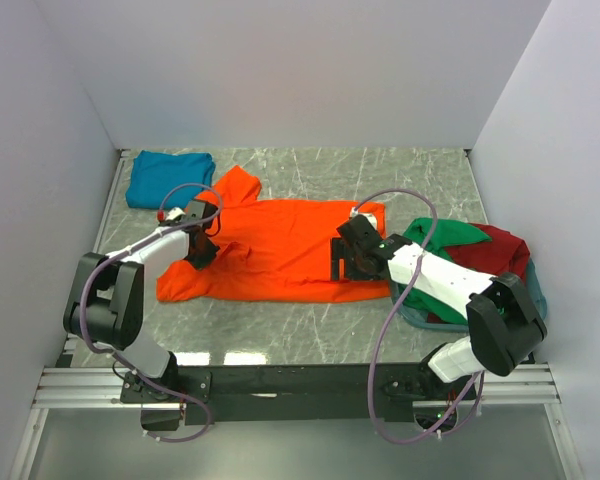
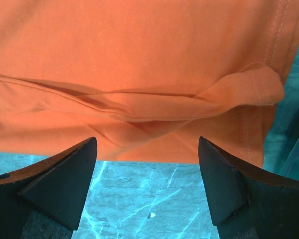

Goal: Fold and stack the t-shirts
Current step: Fold the tshirt

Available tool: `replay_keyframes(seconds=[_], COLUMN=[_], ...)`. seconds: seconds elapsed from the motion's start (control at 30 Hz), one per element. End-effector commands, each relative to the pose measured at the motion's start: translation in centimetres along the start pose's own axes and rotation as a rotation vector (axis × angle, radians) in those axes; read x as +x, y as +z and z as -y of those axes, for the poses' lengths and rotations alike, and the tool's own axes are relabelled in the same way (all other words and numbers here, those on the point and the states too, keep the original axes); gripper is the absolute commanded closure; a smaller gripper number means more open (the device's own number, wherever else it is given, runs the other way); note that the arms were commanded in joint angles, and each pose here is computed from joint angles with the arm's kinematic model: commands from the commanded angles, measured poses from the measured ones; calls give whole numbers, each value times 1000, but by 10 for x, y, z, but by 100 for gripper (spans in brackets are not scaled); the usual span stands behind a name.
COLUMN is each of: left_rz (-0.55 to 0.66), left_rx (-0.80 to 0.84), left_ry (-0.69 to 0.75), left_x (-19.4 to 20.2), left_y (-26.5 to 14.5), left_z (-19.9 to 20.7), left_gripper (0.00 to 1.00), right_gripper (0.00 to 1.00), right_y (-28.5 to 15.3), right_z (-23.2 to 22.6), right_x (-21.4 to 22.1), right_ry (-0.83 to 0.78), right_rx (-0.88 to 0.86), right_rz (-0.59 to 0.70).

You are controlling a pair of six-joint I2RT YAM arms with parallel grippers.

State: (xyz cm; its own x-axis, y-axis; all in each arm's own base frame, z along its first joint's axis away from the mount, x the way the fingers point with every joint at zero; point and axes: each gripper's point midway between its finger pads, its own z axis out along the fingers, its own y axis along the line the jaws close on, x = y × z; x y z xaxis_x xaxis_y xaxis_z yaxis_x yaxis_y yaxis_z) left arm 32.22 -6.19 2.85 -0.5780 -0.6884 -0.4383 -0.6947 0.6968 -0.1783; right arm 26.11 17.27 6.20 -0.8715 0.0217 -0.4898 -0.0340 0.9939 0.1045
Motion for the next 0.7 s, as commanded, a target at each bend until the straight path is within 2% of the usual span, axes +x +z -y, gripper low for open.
replay_keyframes(seconds=[0.0,0.13,0.23,0.4,0.6,0.67], left_rz=[57,64,56,23,1,5], left_rx=[10,4,-9,-12,1,7], left_ry=[-20,-22,-12,13,15,7], left_x=[-24,-35,-37,-31,-26,-28], left_y=[-10,-12,-12,-4,3,2], left_z=[12,14,13,13,18,20], left_gripper=[96,90,81,71,71,75], right_gripper=[12,12,12,12,12,12], right_y=[-7,-6,-6,-4,-2,-1], right_z=[-1,-1,0,1,2,2], right_x=[-11,-14,-15,-15,-13,-12], right_ry=[3,-4,-9,-17,-13,-13], right_rx=[-4,6,14,23,29,30], right_rz=[49,51,53,48,41,36])
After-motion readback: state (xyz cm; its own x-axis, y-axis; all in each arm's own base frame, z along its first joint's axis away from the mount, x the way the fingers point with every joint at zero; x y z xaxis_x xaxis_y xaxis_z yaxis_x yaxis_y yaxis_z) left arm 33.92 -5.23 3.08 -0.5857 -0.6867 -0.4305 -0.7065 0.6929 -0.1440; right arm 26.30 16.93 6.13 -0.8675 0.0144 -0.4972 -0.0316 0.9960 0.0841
